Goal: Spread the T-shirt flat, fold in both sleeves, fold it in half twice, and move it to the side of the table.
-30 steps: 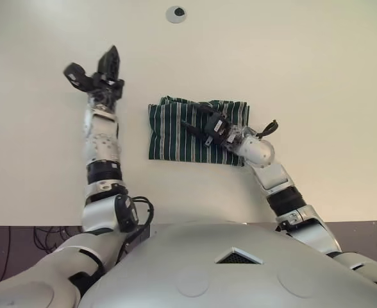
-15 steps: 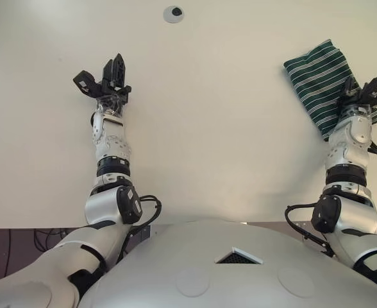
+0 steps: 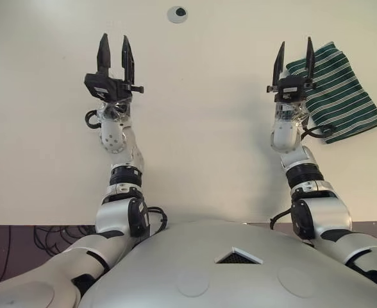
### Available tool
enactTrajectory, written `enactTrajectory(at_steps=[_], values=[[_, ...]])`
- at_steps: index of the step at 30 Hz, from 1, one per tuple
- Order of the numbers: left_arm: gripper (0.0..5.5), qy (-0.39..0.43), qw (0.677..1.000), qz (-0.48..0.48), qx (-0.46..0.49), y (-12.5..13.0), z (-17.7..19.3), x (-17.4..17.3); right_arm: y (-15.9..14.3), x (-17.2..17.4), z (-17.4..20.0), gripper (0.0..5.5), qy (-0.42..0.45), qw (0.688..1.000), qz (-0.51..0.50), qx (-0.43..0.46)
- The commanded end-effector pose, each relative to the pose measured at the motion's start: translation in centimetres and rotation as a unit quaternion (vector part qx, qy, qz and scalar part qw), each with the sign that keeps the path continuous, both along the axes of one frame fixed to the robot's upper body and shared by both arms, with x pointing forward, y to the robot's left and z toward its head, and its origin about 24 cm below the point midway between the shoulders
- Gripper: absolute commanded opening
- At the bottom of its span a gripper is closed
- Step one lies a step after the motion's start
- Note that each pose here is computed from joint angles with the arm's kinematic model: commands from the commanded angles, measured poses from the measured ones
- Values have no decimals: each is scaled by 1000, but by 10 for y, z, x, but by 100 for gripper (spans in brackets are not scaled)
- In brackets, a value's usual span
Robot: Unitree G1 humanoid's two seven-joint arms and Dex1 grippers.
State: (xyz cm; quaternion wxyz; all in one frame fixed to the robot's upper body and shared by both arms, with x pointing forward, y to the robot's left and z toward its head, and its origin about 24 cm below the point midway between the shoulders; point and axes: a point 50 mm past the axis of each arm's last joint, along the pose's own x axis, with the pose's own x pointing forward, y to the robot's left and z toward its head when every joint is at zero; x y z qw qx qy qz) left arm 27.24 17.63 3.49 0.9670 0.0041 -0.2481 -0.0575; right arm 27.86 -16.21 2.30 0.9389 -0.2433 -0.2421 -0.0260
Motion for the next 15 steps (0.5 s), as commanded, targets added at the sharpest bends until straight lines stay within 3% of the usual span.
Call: enactTrajectory(at_steps=[1, 15], values=[[193, 7, 1000, 7, 29, 1, -10, -9, 9, 4, 0, 238, -4, 1000, 22, -3], [193, 10, 999, 38, 37, 12, -14, -12, 21, 9, 0, 238, -6, 999, 53, -8]])
